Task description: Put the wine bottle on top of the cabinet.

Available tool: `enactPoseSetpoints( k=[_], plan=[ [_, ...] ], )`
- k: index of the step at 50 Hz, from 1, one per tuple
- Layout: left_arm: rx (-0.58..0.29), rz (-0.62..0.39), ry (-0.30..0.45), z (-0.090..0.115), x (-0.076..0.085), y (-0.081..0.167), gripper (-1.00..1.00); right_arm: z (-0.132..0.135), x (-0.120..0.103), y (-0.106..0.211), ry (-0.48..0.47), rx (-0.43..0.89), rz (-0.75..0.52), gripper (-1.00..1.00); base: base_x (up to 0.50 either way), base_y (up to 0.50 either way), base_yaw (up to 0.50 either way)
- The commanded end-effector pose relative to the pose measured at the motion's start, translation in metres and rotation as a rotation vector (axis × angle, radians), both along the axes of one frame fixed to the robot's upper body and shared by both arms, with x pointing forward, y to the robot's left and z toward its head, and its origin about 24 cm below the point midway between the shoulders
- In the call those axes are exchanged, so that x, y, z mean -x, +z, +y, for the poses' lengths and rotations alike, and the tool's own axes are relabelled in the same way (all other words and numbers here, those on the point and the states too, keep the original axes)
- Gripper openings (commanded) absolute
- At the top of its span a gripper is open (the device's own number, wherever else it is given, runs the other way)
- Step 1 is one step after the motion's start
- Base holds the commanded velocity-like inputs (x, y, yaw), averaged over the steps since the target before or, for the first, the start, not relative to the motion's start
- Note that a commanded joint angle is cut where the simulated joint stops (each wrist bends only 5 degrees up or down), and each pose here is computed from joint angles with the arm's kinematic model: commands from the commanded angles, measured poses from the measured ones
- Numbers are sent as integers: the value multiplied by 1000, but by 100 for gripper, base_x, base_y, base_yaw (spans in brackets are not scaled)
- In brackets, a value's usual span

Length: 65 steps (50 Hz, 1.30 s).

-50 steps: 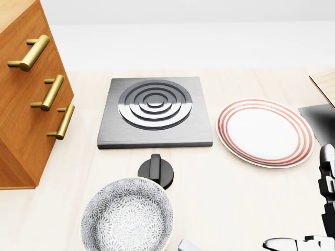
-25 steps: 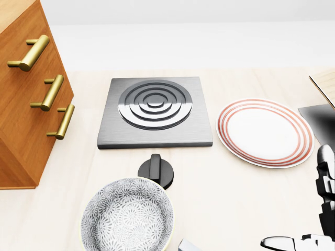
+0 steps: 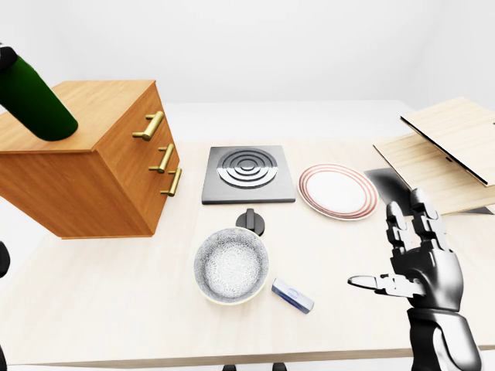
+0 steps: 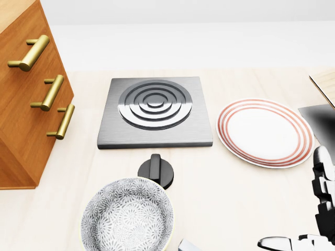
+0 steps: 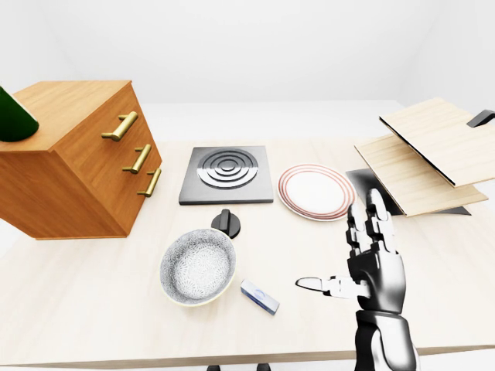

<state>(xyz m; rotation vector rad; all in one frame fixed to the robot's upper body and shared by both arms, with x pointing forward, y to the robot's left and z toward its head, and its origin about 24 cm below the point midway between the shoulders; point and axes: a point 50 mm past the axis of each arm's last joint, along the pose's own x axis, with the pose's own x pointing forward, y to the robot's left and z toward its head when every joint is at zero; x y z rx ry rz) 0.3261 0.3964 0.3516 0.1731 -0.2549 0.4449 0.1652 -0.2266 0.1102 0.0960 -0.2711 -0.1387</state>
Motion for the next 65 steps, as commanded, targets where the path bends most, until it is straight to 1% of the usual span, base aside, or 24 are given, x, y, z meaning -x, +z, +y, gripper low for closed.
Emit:
enactPoseSetpoints(
  k=[1,5,13,15,18,21,24,26,31,32,36,39,41,47,51,52,53,56,58,60,61,62,64,65],
  plan=[
    [-2,-9,27,0,0,2,8,1,0,2,1,0,-7,100,0,0,0],
    [18,14,31,2,-2,-10,6,2,-1,1,4,0,-4,100,0,0,0],
    [-4,-8,36,-1,0,2,10,3,-1,4,6,7,-13,100,0,0,0],
    [15,17,38,1,-3,-10,11,3,-1,2,5,5,-7,100,0,0,0],
    [-10,-2,35,-2,-1,2,13,3,-1,0,7,0,2,100,0,0,0],
    [-11,3,36,-1,-1,1,40,2,-1,0,5,1,3,100,0,0,0],
    [10,24,36,2,-3,-11,33,1,-1,1,2,1,-1,100,0,0,0],
    [-2,13,33,1,-1,-5,14,2,0,0,3,2,0,100,0,0,0],
    [-9,5,37,1,0,-1,40,1,0,0,1,-1,4,100,0,0,0],
    [11,25,38,3,-1,-12,42,1,0,0,0,0,3,100,0,0,0],
    [-10,3,38,1,0,0,44,2,-1,-1,4,-1,7,100,0,0,0],
    [9,26,39,3,-2,-12,44,2,-1,-2,4,-2,8,100,0,0,0],
    [-10,4,38,1,0,0,43,2,-1,-1,3,-1,6,100,0,0,0],
    [0,8,46,4,1,-4,50,2,-1,-3,4,-4,15,100,0,0,0],
    [-5,-1,50,4,3,0,61,2,-1,-3,5,-2,14,100,0,0,0],
    [-1,-4,54,5,4,0,100,2,-1,-3,4,-4,15,100,0,0,0],
    [-1,-8,56,6,5,2,100,1,-1,-3,4,-4,15,100,0,0,0],
    [26,-39,88,11,10,4,100,2,0,-2,3,-2,11,100,0,0,0],
    [84,-97,206,22,20,5,100,2,1,-1,2,0,6,100,0,0,0],
    [101,-119,205,26,25,8,100,2,1,0,1,2,4,100,0,0,0],
    [126,-115,248,34,30,-3,100,2,0,0,2,3,5,100,0,0,0],
    [131,-131,236,37,33,0,100,2,0,0,3,3,5,100,0,0,0],
    [111,-158,328,47,47,4,100,3,-1,-1,4,0,9,100,0,0,0],
    [99,-167,328,49,51,6,100,3,-1,-2,5,-1,12,100,0,0,0]
  ],
)
